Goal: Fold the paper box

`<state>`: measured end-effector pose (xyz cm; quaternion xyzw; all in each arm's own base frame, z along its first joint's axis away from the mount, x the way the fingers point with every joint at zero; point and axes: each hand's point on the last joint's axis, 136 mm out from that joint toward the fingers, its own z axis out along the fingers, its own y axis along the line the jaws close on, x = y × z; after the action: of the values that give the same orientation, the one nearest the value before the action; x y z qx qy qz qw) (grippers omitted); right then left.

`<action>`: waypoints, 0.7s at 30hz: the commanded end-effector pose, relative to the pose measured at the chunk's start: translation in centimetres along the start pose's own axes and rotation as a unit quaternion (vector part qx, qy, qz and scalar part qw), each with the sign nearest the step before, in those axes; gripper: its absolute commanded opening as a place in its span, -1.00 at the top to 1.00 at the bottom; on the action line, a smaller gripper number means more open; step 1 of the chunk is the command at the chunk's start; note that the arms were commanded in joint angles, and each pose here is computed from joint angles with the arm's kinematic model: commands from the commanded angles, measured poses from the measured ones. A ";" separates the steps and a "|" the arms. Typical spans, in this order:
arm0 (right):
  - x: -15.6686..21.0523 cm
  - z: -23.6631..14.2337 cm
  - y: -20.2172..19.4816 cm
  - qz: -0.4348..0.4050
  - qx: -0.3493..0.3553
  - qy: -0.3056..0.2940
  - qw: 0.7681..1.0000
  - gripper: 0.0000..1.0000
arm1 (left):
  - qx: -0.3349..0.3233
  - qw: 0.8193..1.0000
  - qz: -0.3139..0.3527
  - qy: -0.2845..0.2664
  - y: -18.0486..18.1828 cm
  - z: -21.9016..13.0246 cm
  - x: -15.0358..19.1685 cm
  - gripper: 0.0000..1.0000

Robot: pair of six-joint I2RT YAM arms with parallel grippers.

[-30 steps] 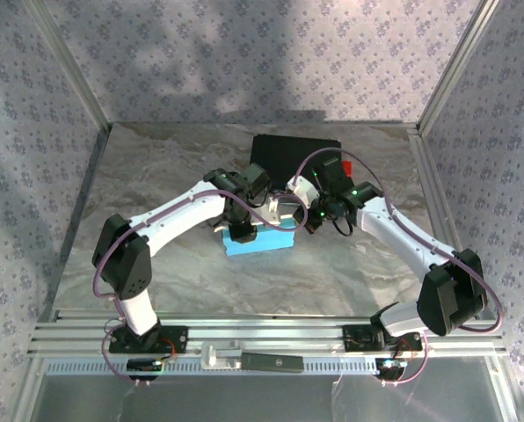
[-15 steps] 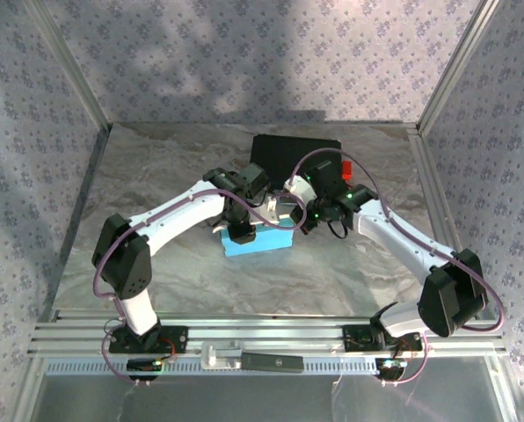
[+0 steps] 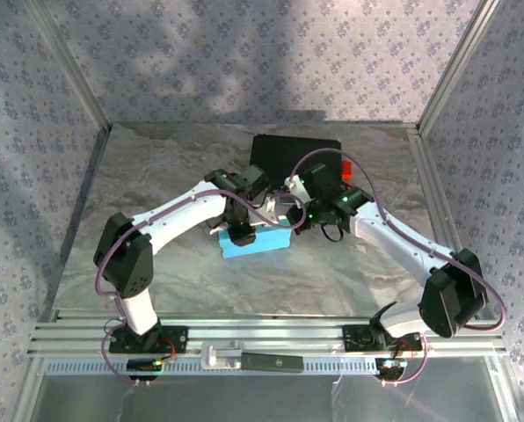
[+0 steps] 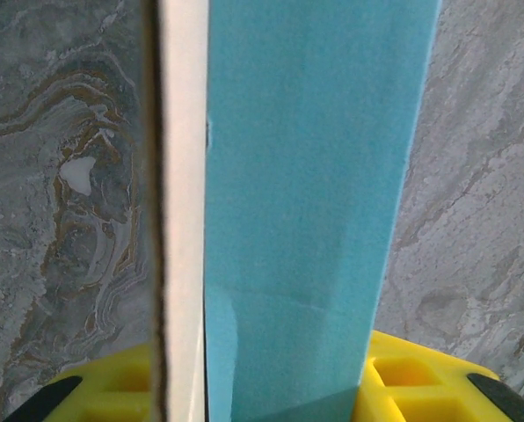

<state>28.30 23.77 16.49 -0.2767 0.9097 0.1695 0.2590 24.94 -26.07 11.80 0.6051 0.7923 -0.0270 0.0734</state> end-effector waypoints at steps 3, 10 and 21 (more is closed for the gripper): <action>-1.5 -0.2 2.4 0.060 -0.027 -0.019 0.998 1.00 | 0.010 1.000 -0.013 -0.022 -0.2 0.7 -1.1 0.31; -2.2 -0.1 2.9 0.085 -0.022 -0.027 0.996 1.00 | 0.006 1.000 -0.012 -0.024 -0.1 0.6 -1.2 0.32; -2.0 0.4 2.2 0.122 -0.011 -0.043 0.992 1.00 | 0.002 1.000 -0.012 -0.024 0.1 0.6 -1.1 0.31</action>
<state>29.22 24.41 16.66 -0.1558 0.9344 0.1759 0.2679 25.00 -26.00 11.74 0.5990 0.7970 -0.0256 0.0733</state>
